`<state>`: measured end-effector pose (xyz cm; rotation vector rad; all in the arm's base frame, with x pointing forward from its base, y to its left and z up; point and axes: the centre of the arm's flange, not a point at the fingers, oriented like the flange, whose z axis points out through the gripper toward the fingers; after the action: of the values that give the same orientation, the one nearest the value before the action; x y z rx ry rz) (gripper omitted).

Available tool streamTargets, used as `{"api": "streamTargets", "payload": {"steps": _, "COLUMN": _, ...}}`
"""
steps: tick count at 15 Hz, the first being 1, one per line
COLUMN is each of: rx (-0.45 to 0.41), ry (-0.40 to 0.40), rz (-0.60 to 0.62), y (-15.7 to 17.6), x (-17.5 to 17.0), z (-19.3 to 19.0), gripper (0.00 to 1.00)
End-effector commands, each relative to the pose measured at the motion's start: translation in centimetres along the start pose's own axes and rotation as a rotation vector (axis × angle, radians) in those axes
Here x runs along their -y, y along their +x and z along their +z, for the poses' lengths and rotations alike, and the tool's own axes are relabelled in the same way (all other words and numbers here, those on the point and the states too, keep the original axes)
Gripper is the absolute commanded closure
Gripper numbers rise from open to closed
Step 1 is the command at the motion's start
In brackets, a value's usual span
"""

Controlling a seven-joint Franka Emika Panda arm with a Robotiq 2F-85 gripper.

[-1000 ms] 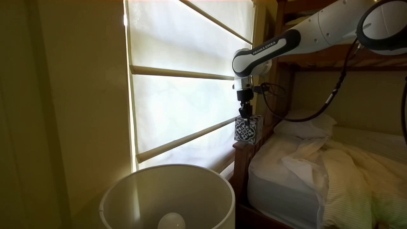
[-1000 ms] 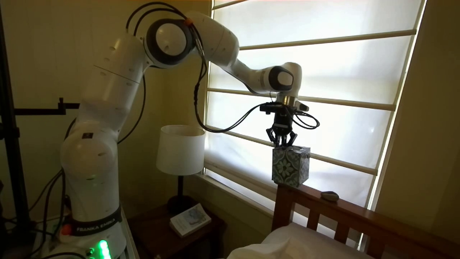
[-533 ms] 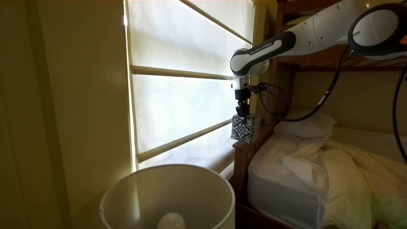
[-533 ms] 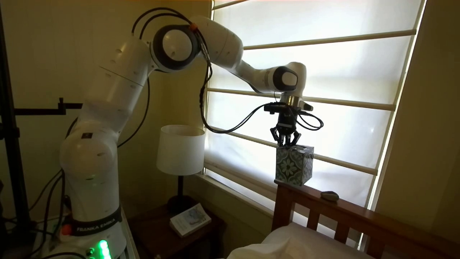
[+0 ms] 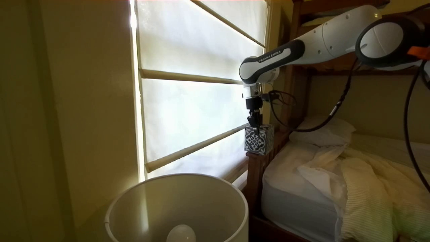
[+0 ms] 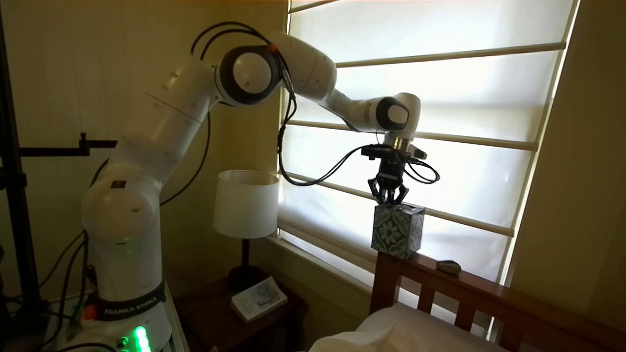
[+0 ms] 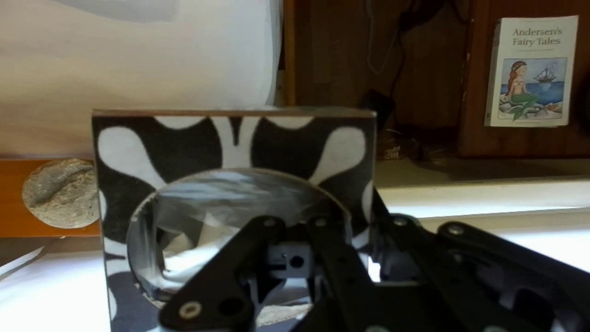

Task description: Put the tissue box on the headboard of the bed

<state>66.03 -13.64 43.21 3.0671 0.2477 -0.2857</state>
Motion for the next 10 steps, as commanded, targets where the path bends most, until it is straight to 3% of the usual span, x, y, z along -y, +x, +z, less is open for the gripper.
{"api": "streamTargets", "payload": {"steps": 1, "rx": 0.017, "ry": 0.035, "rz": 0.022, "y": 1.3, "x": -0.3, "z": -0.3, "gripper": 0.98}}
{"api": "streamTargets", "payload": {"steps": 2, "rx": 0.018, "ry": 0.039, "rz": 0.025, "y": 1.3, "x": -0.4, "z": -0.3, "gripper": 0.71}}
{"api": "streamTargets", "payload": {"steps": 5, "rx": 0.001, "ry": 0.029, "rz": 0.031, "y": 1.1, "x": -0.7, "z": -0.7, "gripper": 0.55}}
{"api": "streamTargets", "payload": {"steps": 10, "rx": -0.014, "ry": 0.003, "rz": 0.037, "y": -0.2, "x": -0.6, "z": -2.2, "gripper": 0.21}}
